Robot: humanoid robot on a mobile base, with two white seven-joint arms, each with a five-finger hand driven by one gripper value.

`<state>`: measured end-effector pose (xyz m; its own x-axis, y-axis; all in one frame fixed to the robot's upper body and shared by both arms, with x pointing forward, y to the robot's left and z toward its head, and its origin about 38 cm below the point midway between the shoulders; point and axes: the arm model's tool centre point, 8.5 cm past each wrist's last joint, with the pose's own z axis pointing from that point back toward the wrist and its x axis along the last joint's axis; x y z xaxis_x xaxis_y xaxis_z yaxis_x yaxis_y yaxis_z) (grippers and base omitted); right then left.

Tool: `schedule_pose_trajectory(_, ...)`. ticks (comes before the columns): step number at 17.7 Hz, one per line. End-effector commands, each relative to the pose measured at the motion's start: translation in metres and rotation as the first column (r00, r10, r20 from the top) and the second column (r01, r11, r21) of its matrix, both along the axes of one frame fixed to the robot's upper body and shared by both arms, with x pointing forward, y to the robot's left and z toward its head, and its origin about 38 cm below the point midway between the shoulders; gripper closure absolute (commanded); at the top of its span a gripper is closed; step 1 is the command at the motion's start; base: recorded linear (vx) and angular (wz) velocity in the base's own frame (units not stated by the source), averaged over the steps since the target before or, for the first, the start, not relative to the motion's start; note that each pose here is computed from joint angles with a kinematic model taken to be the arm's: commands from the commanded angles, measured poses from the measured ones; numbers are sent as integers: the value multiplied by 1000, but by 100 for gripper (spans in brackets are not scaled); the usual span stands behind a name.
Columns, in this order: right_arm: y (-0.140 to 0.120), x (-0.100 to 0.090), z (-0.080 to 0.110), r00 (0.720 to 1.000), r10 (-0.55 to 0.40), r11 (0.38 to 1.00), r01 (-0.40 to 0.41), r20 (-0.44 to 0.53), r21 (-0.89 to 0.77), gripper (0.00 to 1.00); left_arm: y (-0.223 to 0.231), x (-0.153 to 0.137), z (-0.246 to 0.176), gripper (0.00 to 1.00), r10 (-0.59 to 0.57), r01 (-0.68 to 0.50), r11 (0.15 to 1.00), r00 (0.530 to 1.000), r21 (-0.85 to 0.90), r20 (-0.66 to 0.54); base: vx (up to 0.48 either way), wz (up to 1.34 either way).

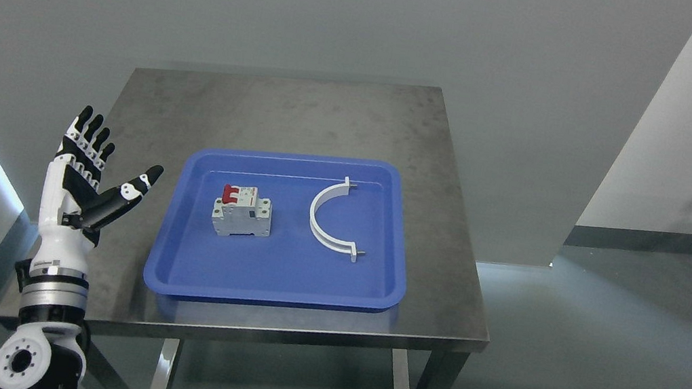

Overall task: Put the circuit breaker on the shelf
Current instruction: 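Reach the left hand toward the grey circuit breaker in the blue tray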

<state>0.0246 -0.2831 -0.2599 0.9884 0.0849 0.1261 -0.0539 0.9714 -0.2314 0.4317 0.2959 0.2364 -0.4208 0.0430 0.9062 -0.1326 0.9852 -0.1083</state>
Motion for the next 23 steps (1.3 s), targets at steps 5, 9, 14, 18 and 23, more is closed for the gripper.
schedule_pose_trajectory(5,-10,-6,1,998,15,1000,-16,-60,-20,0,-4,-2,3,0,-21,21,999,1000,27,4,0,0)
schedule_pose_trajectory(9,-10,-6,1,998,15,1000,-16,-60,-20,0,1,4,20,0,-24,22,997,999,70,27,0,0)
schedule_pose_trajectory(14,-10,-6,1,998,15,1000,-16,-60,-20,0,3,21,47,0,-151,151,965,988,213,-12,0,0)
schedule_pose_trajectory(18,-10,-6,1,998,15,1000,-16,-60,-20,0,-7,30,40,0,-151,184,881,982,437,-109,0,0)
schedule_pose_trajectory(23,-10,-6,1,998,15,1000,-16,-60,-20,0,-5,36,43,0,-205,293,742,955,603,-213,0,0)
